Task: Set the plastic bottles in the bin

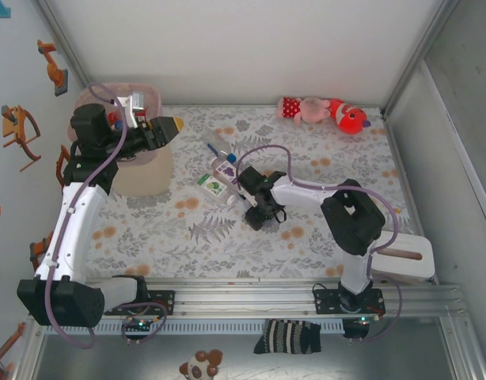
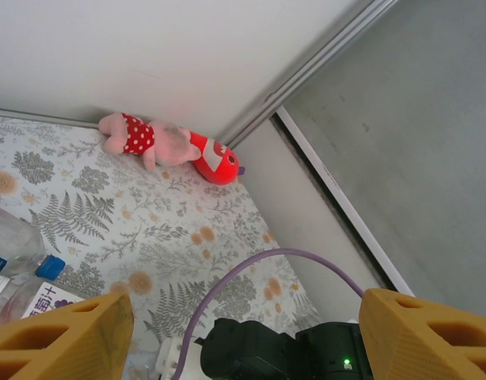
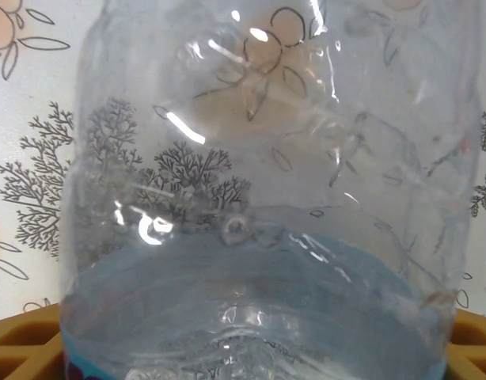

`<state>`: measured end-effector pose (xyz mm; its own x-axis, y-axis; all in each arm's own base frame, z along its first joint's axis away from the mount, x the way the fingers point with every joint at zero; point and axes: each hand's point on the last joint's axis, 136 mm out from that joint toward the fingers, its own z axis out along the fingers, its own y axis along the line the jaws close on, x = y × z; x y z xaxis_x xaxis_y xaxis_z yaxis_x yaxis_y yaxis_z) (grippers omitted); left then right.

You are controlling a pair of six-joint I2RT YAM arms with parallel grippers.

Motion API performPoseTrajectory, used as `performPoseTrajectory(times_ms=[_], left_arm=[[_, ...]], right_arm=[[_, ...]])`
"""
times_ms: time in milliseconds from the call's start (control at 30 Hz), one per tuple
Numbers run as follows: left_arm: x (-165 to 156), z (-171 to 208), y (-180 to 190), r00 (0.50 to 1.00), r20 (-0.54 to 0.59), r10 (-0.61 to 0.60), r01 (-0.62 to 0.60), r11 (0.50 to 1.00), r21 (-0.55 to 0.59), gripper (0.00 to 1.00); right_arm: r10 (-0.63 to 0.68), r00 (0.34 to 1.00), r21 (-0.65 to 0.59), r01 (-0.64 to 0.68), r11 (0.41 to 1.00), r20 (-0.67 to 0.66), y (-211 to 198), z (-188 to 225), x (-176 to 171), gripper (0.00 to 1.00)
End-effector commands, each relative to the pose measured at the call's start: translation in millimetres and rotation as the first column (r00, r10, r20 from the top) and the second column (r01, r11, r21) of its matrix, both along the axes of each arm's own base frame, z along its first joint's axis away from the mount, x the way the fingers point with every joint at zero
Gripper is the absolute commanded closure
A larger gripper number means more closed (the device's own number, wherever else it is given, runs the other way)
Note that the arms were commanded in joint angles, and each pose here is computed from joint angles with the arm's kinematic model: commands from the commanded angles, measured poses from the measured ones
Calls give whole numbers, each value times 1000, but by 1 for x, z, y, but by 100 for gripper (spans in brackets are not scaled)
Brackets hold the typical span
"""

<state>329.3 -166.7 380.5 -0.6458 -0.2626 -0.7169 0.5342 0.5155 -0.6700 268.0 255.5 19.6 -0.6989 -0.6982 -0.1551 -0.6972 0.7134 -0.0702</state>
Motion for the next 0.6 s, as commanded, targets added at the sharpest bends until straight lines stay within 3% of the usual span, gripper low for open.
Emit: performPoseTrajectory(times_ms=[0, 300, 567], left_arm=[[0, 0, -5, 1000, 20, -15, 15, 1000, -1, 25], [-7, 1, -21, 997, 45, -56, 56, 998, 4, 25], [-30, 19, -57, 967, 200, -160, 163, 987, 3, 25]], right_arm=[[0, 1000, 38, -1, 999, 25, 2, 17, -2, 30], [-32, 996, 172, 18, 985, 83, 8, 65, -6, 35], [-63, 977, 432, -32, 901, 203, 22, 165, -14, 36]])
